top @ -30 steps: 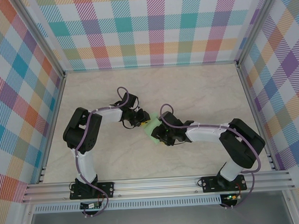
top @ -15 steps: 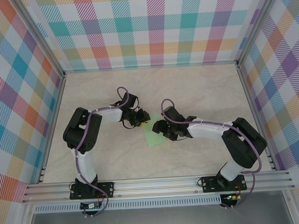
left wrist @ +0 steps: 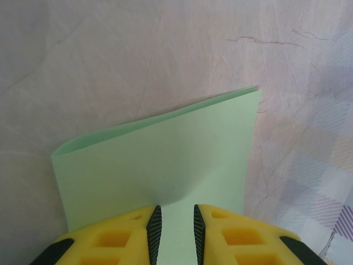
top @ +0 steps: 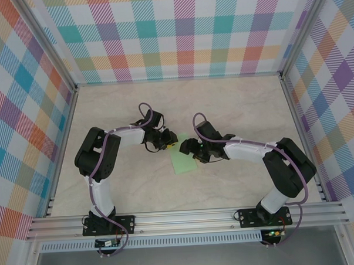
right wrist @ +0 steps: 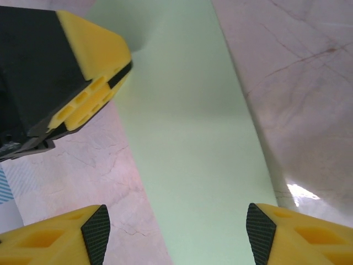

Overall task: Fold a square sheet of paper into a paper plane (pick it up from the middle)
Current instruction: Third fold the triangle at the center of the table.

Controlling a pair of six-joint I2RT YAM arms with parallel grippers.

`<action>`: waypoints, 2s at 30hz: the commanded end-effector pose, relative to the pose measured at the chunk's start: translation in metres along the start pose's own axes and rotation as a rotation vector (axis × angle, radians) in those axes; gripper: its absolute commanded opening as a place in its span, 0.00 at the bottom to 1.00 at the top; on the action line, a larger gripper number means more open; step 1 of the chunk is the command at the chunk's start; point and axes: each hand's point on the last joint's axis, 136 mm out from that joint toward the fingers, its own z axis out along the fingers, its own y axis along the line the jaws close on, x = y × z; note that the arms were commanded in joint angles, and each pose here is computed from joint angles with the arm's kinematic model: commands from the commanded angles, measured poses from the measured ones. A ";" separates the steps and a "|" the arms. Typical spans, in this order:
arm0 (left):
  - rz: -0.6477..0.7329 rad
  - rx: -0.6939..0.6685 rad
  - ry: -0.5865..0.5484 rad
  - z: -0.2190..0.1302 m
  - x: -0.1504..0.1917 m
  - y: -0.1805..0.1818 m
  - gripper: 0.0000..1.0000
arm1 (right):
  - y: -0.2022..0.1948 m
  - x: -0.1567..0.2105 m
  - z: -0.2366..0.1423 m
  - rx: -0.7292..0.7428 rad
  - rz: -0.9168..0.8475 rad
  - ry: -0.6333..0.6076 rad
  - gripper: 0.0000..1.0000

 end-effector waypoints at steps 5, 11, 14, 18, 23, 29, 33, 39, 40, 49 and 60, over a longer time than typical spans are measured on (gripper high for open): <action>-0.071 -0.133 0.060 0.008 0.021 0.045 0.26 | -0.025 0.013 0.006 0.047 0.082 0.063 0.68; -0.069 -0.132 0.061 0.008 0.020 0.044 0.26 | -0.025 0.020 0.012 0.021 0.087 0.100 0.68; -0.066 -0.129 0.063 0.008 0.021 0.044 0.26 | -0.012 0.019 0.012 -0.035 0.063 0.108 0.66; -0.047 -0.100 0.065 0.007 0.021 0.037 0.27 | 0.000 0.010 0.012 -0.054 0.025 0.102 0.62; 0.011 -0.052 0.060 -0.003 0.019 0.020 0.31 | 0.009 -0.005 0.019 -0.128 0.006 0.136 0.57; 0.069 -0.008 0.028 -0.020 0.011 -0.003 0.37 | 0.010 -0.015 0.021 -0.113 -0.038 0.149 0.46; 0.087 0.012 0.004 -0.034 0.010 -0.015 0.43 | 0.012 -0.013 0.024 -0.174 -0.038 0.185 0.36; 0.080 0.022 -0.028 -0.050 0.018 -0.017 0.44 | 0.015 -0.010 0.027 -0.201 -0.030 0.211 0.28; 0.078 0.020 -0.034 -0.052 0.021 -0.016 0.43 | 0.013 -0.011 0.028 -0.189 -0.025 0.206 0.27; 0.062 0.011 0.016 -0.037 0.058 -0.007 0.32 | -0.001 -0.009 0.034 -0.139 0.024 0.208 0.19; 0.053 -0.049 0.035 -0.008 0.050 0.005 0.26 | -0.005 -0.007 0.031 -0.145 0.098 0.165 0.14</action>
